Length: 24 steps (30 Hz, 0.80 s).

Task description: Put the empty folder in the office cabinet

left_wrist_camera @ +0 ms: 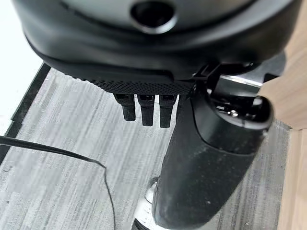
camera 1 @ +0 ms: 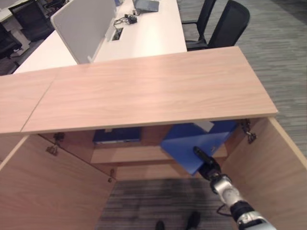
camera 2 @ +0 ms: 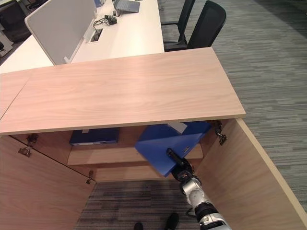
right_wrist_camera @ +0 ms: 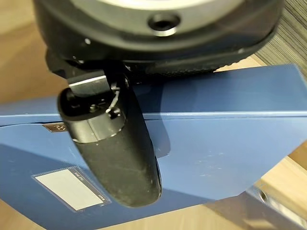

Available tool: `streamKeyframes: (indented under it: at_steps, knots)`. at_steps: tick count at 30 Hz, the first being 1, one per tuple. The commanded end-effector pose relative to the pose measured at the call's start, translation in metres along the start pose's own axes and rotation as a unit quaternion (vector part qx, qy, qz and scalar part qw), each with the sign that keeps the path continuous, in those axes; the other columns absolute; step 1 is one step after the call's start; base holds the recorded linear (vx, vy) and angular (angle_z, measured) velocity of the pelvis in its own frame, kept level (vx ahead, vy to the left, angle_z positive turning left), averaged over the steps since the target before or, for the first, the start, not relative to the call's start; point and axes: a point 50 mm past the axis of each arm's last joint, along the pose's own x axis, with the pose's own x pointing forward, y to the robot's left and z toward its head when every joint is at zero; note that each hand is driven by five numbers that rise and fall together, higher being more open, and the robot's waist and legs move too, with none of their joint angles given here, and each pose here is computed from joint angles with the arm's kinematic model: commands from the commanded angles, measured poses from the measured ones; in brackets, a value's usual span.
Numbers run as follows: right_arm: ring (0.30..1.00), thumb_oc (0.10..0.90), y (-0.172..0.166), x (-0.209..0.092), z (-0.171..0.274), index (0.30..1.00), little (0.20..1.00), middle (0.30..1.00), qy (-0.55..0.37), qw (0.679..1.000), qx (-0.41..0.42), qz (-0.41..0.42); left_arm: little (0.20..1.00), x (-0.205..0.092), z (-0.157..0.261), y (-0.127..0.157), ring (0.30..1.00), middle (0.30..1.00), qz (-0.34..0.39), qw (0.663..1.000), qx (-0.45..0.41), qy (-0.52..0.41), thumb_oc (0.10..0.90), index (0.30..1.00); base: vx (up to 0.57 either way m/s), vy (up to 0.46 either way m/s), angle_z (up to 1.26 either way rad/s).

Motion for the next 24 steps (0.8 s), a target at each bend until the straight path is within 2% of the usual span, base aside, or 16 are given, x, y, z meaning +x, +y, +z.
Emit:
streamKeyframes:
  at_steps: [1,8,14,18,24]
  knots:
    - [0.3,0.4,0.072,0.007,0.028,0.3,0.3,0.3,-0.083,0.984,0.067,0.143,0.9,-0.004,-0.028,0.022,0.9,0.9,0.046,0.998,0.029,0.042,0.8,0.9,0.01,0.005,0.66]
    - [0.3,0.4,0.061,0.003,0.015,0.3,0.3,0.3,-0.065,0.987,0.066,0.13,0.9,-0.006,-0.033,0.028,0.9,0.9,0.069,0.995,0.052,0.051,0.8,0.9,0.09,0.061,-0.06]
    - [0.3,0.4,0.069,-0.002,0.015,0.3,0.3,0.3,-0.065,0.983,0.066,0.157,0.9,-0.003,-0.02,0.012,0.9,0.9,0.056,0.994,0.089,0.028,0.8,0.9,0.05,0.189,-0.28]
    - [0.3,0.4,0.085,-0.003,0.029,0.3,0.3,0.3,-0.094,0.975,0.084,0.181,0.9,0.0,0.004,-0.008,0.9,0.9,0.026,0.994,0.106,-0.023,0.8,0.9,-0.03,0.199,0.02]
    - [0.3,0.4,0.106,0.002,0.045,0.3,0.3,0.3,-0.142,0.949,0.215,0.18,0.9,-0.002,0.011,-0.033,0.9,0.9,-0.019,0.99,0.127,-0.058,0.8,0.9,-0.03,0.13,-0.06]
